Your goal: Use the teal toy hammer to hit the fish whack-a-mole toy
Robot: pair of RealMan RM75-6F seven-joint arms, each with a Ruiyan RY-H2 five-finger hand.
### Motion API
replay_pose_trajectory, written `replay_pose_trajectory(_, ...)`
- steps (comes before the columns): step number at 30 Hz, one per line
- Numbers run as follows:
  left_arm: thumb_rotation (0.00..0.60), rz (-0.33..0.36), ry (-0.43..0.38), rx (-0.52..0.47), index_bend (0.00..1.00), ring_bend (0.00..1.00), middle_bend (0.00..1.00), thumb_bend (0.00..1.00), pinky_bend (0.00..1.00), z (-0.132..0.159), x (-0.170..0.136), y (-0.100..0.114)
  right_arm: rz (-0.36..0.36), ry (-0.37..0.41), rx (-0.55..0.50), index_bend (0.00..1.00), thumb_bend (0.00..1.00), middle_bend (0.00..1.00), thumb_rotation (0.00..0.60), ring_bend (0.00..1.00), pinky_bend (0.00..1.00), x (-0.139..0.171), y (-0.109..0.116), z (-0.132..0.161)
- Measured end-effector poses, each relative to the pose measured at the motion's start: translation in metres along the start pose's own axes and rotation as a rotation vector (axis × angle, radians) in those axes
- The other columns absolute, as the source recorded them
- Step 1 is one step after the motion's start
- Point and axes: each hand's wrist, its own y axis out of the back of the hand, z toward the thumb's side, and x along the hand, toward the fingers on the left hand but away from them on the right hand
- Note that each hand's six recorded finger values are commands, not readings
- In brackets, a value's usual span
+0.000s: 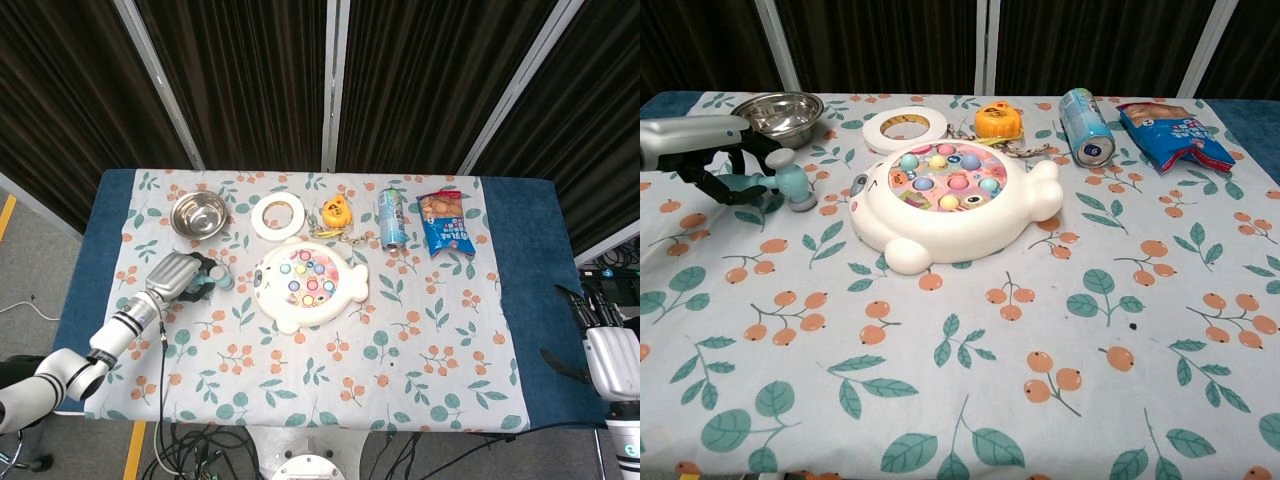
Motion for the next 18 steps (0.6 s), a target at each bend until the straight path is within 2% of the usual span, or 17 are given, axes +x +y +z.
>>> replay_pose_trajectory(12,0.6,0.006,0.005,0.014,0.3,0.25,0.36,0.37,0.43,0.0003,-0.0031,-0.0021,0.0,0.001,0.0,0.11,0.07,0.2,0.6,0.03,0.1,-0.0004,0.0,0.0001)
replay_pose_trajectory(18,0.6,0.034,0.003,0.006,0.27,0.25,0.36,0.33,0.43,0.0004,-0.0072,0.0035,-0.001,0.0,-0.001,0.11,0.07,0.2,0.6,0.03,0.1,-0.0006,0.0003,-0.0003)
